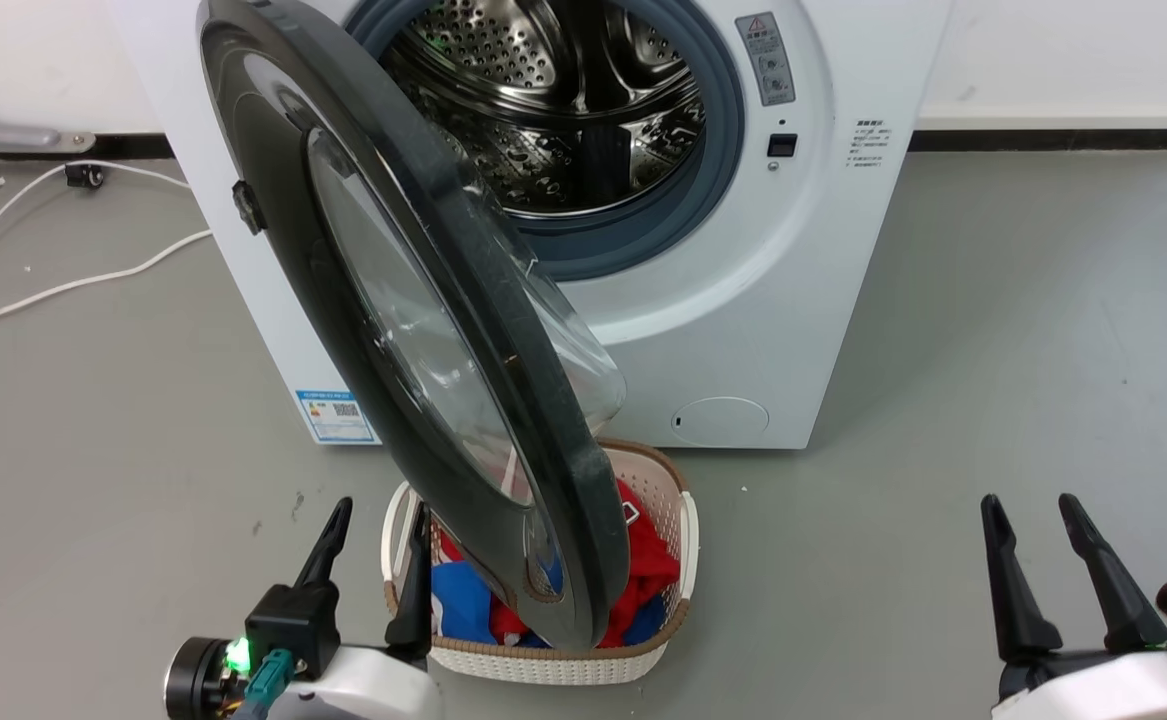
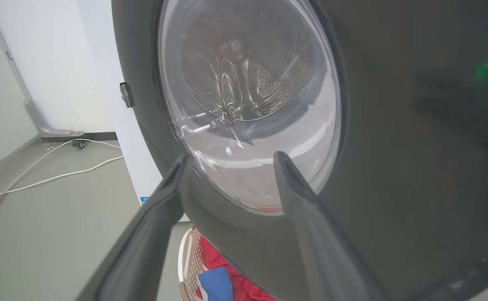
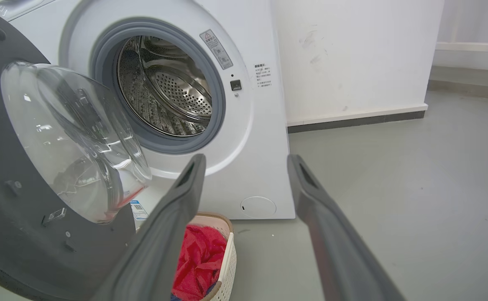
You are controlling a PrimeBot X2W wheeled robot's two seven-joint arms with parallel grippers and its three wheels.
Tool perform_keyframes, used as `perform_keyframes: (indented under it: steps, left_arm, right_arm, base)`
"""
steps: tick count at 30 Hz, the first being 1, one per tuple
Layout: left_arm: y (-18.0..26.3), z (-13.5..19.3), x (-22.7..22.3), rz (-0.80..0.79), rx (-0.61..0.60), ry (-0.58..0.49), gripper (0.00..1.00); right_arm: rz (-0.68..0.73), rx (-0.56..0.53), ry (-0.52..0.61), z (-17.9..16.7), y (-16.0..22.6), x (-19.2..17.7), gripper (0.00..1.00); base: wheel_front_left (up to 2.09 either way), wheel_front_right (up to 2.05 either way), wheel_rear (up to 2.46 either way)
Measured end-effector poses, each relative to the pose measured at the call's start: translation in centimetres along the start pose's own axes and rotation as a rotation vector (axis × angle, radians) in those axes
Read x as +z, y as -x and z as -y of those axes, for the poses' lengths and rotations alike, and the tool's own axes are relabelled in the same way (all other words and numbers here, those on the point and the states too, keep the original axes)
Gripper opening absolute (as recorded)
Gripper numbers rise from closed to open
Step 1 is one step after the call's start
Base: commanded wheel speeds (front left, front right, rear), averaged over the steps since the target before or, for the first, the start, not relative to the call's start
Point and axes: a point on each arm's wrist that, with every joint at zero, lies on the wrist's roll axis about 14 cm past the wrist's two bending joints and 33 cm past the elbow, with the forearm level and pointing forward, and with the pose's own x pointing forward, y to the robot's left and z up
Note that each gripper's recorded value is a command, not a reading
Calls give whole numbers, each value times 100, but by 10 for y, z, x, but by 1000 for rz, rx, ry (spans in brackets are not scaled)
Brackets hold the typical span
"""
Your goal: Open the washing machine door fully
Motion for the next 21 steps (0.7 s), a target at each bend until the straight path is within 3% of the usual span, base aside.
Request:
perform_keyframes:
  steps: [6,21]
  left_arm:
    - [8,-6,-3,-10,10,-10,100]
    - [15,-14,-5,-18,31,-3,100]
  right_arm:
    - [15,-17,128,0,15,2,100]
    - [-2,-9,149,-5,20,-2,100]
  base:
    - [0,0,0]
    - [0,0,0]
